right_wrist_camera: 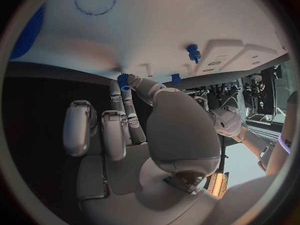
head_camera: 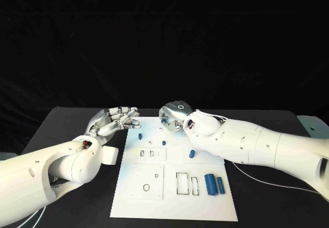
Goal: Assemble the parts on the task board
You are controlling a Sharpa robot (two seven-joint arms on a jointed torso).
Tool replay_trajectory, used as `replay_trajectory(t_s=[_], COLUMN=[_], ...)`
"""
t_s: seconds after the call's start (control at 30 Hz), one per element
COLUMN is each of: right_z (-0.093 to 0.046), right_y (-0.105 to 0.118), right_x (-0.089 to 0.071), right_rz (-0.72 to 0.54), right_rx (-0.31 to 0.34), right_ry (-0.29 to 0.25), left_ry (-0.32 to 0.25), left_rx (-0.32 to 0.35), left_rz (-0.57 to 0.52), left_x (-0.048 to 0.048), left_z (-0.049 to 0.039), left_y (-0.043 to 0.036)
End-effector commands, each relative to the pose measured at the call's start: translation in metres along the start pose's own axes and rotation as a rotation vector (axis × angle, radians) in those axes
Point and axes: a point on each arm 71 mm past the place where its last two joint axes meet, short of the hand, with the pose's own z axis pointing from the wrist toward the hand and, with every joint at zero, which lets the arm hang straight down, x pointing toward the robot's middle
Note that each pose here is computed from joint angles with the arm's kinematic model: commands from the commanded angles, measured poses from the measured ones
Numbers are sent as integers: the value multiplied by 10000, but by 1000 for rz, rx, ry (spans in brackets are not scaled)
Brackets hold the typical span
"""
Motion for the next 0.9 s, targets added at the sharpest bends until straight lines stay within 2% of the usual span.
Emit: replay_trajectory(t_s=[0.03,0.6,0.9], right_z=[1,27,-102], right_y=[-28,-23,-53], right_x=[31,36,-40], right_rz=[-21,-18,1], right_rx=[26,29,23], right_ry=[31,40,5], left_ry=[20,17,12], left_rx=[8,10,10], left_rz=[-12,-9,-6], left_x=[33,25,1], left_z=[7,8,4], left_y=[-17,-33,-36])
